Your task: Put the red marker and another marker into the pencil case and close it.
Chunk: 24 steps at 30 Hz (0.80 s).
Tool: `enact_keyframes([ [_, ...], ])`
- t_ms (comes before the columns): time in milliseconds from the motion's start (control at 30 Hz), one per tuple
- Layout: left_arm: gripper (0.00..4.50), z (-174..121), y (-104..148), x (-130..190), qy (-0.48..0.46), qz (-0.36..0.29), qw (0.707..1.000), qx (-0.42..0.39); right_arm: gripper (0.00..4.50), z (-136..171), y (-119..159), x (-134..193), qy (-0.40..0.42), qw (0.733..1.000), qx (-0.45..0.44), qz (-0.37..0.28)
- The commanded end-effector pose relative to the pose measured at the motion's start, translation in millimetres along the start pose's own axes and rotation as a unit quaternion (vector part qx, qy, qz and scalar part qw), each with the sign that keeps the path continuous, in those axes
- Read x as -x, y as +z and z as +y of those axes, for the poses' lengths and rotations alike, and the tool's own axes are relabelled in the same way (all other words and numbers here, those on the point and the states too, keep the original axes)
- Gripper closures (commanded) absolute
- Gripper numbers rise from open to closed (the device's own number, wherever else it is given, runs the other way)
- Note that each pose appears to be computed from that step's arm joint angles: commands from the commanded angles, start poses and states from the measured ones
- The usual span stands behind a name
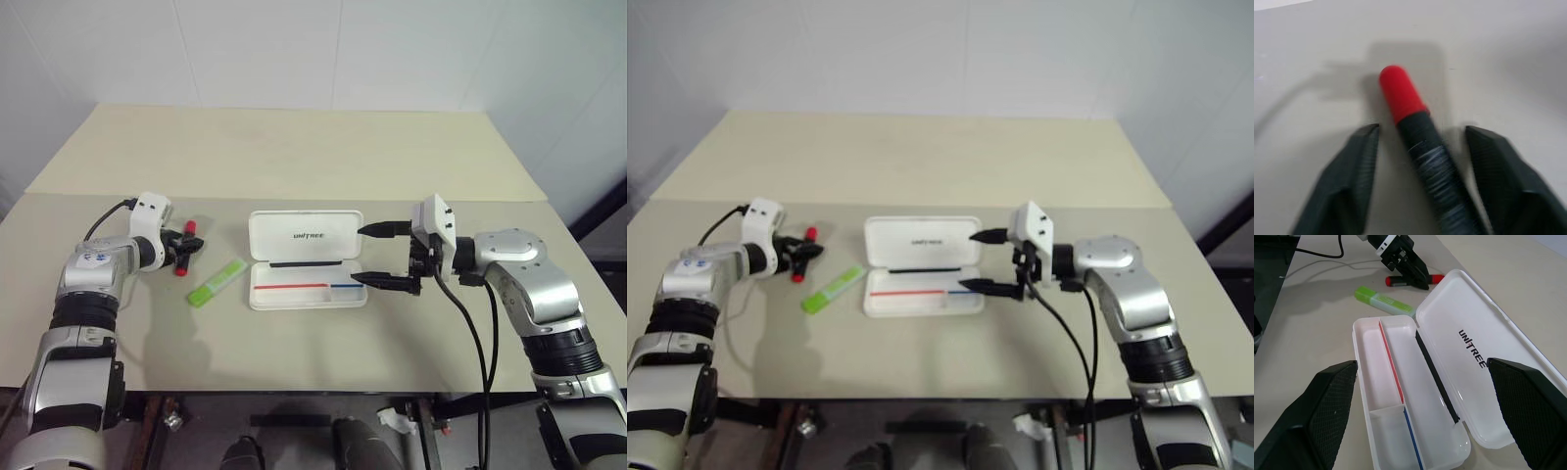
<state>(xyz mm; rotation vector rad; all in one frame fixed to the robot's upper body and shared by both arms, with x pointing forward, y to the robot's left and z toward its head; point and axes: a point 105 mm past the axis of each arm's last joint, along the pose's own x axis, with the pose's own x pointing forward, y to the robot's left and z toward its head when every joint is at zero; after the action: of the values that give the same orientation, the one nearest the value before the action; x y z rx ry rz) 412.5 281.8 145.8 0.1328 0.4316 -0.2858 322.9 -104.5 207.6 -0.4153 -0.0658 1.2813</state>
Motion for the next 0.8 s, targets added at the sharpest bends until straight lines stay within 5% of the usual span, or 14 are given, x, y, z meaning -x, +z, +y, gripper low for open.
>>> enact_keyframes([
  [33, 2.79, -2.1, -16.1, -5.1, -0.003, 0.030, 1.000, 0.010, 0.00, -3.2, 10.7, 2.4, -0.005, 1.000, 0.024, -0.009],
  [167, 3.87, 2.1, -10.6, -4.7, 0.007, 0.017, 1.000, -0.002, 0.00, -5.3, 9.2, 5.7, -0.008, 1.000, 0.024, -0.004],
  [433, 3.88, 5.9, 31.1, 6.5, 0.011, -0.073, 0.993, -0.094, 0.00, -6.2, 1.7, 17.7, -0.018, 1.000, 0.008, 0.007],
  [800, 3.88, -61.2, 127.4, 48.8, -0.127, -0.247, 0.923, -0.265, 0.00, -20.2, -5.2, 56.8, -0.080, 0.993, -0.076, -0.045],
])
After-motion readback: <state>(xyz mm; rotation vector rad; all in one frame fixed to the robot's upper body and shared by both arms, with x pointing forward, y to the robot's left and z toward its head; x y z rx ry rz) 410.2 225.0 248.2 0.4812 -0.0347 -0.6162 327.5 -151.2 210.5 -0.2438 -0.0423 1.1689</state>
